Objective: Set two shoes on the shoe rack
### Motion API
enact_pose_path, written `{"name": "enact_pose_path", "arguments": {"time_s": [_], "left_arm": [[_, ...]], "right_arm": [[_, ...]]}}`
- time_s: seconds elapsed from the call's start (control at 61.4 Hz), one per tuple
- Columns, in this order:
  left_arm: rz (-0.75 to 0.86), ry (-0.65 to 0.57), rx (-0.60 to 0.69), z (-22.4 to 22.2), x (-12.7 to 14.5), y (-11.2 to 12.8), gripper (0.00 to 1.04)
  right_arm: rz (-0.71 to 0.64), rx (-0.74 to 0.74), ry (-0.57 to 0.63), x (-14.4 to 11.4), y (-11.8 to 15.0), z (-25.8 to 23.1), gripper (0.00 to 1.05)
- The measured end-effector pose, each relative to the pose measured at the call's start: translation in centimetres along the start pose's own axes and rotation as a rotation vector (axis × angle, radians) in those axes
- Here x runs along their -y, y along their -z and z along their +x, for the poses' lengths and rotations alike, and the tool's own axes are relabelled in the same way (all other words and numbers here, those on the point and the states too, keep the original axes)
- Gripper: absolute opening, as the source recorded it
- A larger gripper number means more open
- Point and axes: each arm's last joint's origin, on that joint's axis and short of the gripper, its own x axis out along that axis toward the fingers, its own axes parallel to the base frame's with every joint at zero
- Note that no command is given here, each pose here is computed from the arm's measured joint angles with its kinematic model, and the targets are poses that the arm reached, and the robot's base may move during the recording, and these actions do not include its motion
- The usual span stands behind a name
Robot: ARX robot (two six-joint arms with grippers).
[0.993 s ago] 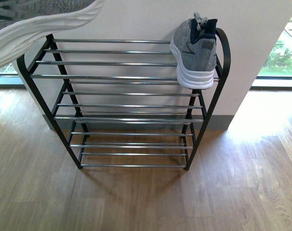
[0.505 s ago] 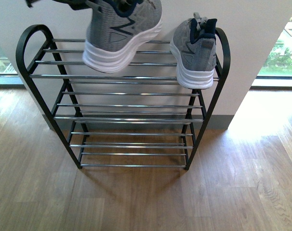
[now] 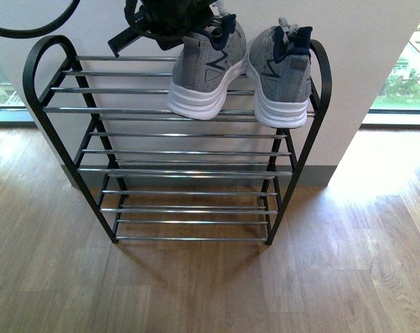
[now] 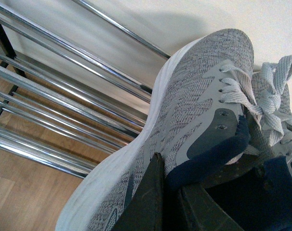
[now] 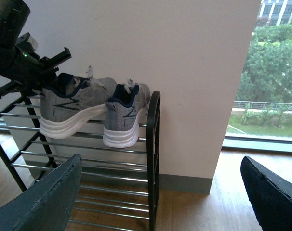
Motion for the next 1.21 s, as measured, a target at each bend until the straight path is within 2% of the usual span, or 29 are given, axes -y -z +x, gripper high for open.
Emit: {"name": "enact_pose_path", "arguments": {"time_s": [0.358,0.635,0.863,1.205], "left_arm": [[-0.061,-0.009,-0.021,1.6,0.1,0.9,0.03],[-0.105,0.013,-0.008,1.1,0.3,0.9,0.53],[-0.114,-0.011,0.072,-4.2,-0.4,-0.7,0.97],[-0.002,-0.041,0.256,-15.9,-5.3,-3.3,0.95]], "right_arm": [[0.0,0.0,0.0,0.0,0.0,0.0,0.95],[0.0,0.0,0.0,0.0,0.0,0.0,0.95],[0.0,0.0,0.0,0.0,0.0,0.0,0.95],[0.0,0.0,0.0,0.0,0.0,0.0,0.95]]}}
